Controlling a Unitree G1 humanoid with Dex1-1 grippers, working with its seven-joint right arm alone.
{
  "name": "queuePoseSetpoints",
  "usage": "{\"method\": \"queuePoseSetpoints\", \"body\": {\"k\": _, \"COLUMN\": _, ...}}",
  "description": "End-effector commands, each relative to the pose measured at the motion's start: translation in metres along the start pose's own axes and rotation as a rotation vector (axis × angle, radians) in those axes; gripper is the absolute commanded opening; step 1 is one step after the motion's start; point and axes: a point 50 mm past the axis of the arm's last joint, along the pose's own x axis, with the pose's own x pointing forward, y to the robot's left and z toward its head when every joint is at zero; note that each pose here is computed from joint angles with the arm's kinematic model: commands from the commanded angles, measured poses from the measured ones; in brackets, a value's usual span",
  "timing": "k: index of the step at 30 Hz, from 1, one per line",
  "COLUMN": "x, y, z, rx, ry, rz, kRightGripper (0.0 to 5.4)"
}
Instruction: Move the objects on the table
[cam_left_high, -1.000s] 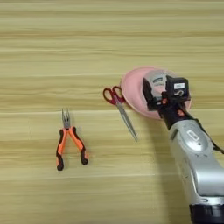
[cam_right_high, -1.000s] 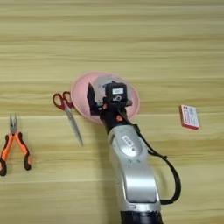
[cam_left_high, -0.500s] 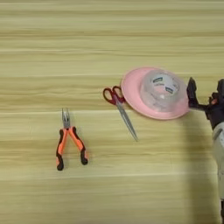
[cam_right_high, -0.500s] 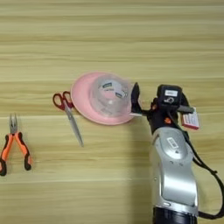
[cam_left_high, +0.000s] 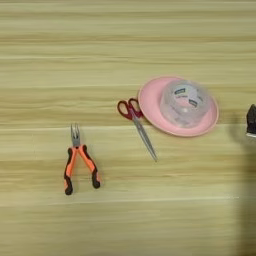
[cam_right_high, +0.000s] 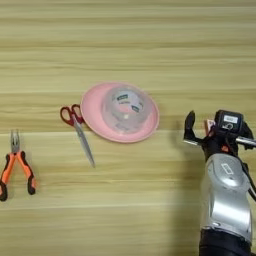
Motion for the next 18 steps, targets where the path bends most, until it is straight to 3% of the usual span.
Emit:
{"method": "queuePoseSetpoints", "body": {"k": 1, "x": 0.017, "y": -0.012, "z": 0.025, "rx": -0.002, "ry": -0.106, "rz": -0.022, "kRightGripper": 5.37}}
{"method": "queuePoseSetpoints", "body": {"k": 18, "x": 0.030, "y": -0.033, "z": -0.006, "rx": 0.082, "ry": -0.004, "rz": -0.100, "kRightGripper": 5.37}}
